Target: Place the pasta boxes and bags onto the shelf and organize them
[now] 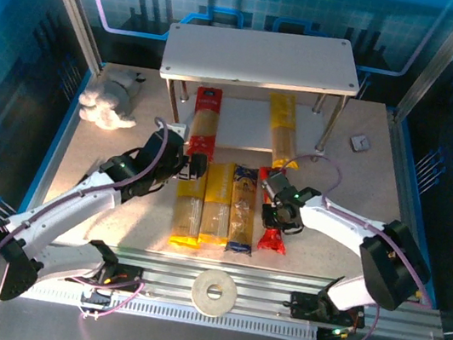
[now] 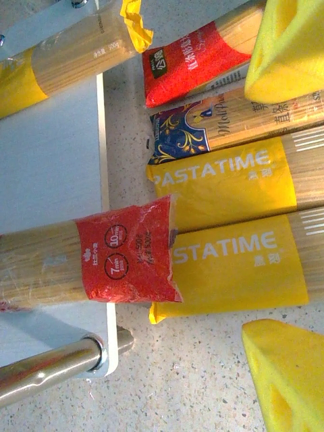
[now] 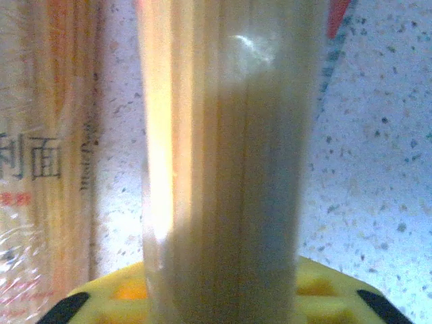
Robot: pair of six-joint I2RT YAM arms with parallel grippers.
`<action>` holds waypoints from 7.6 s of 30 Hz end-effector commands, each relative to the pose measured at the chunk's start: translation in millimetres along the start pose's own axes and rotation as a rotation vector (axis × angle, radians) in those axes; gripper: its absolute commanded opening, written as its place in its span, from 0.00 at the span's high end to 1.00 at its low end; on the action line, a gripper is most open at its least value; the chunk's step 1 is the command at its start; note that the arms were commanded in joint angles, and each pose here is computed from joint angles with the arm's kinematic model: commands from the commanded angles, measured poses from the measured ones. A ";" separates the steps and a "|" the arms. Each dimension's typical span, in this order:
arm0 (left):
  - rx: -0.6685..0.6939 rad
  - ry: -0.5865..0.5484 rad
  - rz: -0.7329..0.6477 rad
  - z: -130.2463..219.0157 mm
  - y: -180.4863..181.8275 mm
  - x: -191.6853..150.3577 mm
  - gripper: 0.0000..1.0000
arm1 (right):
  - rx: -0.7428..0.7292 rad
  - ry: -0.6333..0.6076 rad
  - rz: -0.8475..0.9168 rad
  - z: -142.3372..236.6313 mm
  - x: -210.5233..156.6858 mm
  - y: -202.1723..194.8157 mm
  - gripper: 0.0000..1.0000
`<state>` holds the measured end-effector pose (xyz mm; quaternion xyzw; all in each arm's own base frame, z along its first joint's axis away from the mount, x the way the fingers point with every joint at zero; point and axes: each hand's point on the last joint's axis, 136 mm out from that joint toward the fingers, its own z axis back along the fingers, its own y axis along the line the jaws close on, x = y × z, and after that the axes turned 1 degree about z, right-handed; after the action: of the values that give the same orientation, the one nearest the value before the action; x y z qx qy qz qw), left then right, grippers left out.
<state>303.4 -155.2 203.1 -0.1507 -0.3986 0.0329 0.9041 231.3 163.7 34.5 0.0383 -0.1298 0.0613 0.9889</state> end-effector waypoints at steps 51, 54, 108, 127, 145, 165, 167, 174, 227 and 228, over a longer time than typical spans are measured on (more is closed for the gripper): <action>-0.005 0.016 -0.002 10.1 4.0 0.2 0.16 | 0.102 -0.405 0.070 74.7 269.1 61.9 0.88; 0.001 0.017 -0.004 10.8 5.1 0.3 0.16 | 0.093 -0.411 0.050 68.3 278.3 56.2 0.88; 0.024 0.186 0.032 -3.9 9.2 -63.1 0.12 | 0.043 -0.555 0.073 62.2 293.8 37.4 0.06; 0.214 0.346 0.112 -81.5 29.3 -141.9 0.05 | 0.156 -0.607 0.117 164.5 160.2 18.1 0.00; 0.367 0.429 0.143 -90.2 78.0 -180.2 0.38 | 0.166 -0.616 0.113 164.2 153.7 8.5 0.00; 0.206 0.445 0.178 9.0 55.9 -152.9 1.00 | 0.193 -0.660 0.102 183.5 153.4 9.1 0.00; 0.181 0.437 0.184 26.6 51.9 -146.5 1.00 | 0.196 -0.661 0.103 184.2 153.2 9.5 0.00; 0.023 0.369 0.164 64.6 12.8 -100.1 1.00 | 0.166 -0.646 0.097 180.5 150.8 4.2 0.00; 0.085 -0.044 0.155 -194.8 -62.1 139.1 1.00 | 0.098 -0.616 0.061 193.2 125.2 -34.0 0.00; 0.093 -0.044 0.158 -196.6 -60.3 138.1 1.00 | 0.099 -0.617 0.061 193.3 125.3 -33.7 0.00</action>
<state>503.2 -252.2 150.8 -0.1218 -0.3272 0.0938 0.9324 306.6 128.9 252.6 0.0993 -0.4236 0.0816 0.8967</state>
